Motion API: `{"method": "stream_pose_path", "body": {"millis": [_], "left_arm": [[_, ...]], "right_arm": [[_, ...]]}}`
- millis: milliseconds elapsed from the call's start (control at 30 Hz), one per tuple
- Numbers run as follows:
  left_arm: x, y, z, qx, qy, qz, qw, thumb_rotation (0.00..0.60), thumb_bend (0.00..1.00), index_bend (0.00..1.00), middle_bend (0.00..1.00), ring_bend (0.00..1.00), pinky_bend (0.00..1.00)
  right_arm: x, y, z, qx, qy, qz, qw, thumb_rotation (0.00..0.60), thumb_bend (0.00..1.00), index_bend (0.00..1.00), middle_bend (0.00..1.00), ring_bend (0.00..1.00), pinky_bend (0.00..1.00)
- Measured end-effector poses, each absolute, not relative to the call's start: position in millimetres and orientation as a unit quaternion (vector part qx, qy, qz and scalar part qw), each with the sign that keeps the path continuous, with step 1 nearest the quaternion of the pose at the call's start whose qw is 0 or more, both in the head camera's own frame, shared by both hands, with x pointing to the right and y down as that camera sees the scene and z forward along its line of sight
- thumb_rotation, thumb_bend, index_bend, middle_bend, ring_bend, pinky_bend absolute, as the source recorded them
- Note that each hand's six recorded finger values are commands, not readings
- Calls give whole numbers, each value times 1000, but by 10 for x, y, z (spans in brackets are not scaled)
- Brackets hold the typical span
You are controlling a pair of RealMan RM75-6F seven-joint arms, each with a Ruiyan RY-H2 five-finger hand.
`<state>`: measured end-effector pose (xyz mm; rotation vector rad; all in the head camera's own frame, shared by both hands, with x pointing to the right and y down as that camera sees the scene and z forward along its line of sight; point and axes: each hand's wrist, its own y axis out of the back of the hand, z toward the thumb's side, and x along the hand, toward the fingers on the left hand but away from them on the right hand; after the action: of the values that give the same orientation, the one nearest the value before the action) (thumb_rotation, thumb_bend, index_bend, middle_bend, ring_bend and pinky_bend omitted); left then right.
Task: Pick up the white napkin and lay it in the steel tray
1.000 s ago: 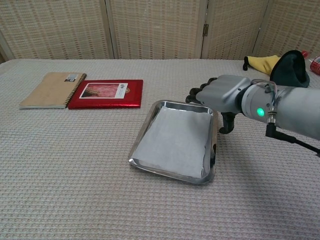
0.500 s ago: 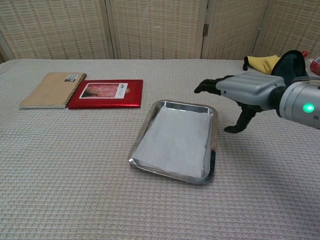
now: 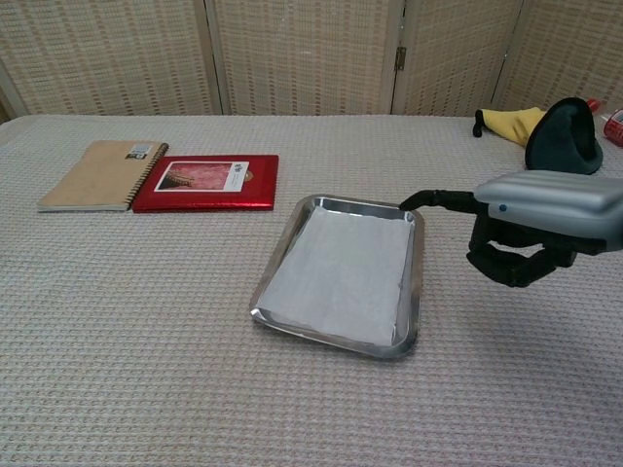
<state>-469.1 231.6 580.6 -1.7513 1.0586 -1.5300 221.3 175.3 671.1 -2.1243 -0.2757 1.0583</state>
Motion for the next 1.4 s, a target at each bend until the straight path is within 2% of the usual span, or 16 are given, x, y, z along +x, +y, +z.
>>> {"method": "stream_pose_path", "body": {"millis": [100,233,367,600,867,1400], "left_arm": [[-4686,2318,5806,-657,396,-573,289,600,420,172,0,0,0],[-4679,2317,5783,-659,398,-569,289,600,420,172,0,0,0],[-4699,2312,5742,-658,403,-566,291,600,420,172,0,0,0],[-4690,2316,5758,-659,402,-567,288,600,420,172,0,0,0],[-4696,2310,5765,-659,402,-567,288,600,420,169,0,0,0],[-4701,2309,5698,-664,411,-556,284,600,420,162,0,0,0]], "right_arm": [[2112,1820,6769,-832,-69,422,354,600,849,0,992,1000,1000],[1938,1854,6853,-837,-34,436,329,600,854,0,1000,1000,1000],[1720,1797,6831,-841,-50,430,324,600,853,0,1000,1000,1000],[1742,1713,6764,-838,-104,421,332,600,855,0,1000,1000,1000],[1489,1788,6935,-850,-49,429,302,600,855,2,1000,1000,1000],[1096,1911,7118,-853,-8,445,273,600,855,19,1000,1000,1000]]}}
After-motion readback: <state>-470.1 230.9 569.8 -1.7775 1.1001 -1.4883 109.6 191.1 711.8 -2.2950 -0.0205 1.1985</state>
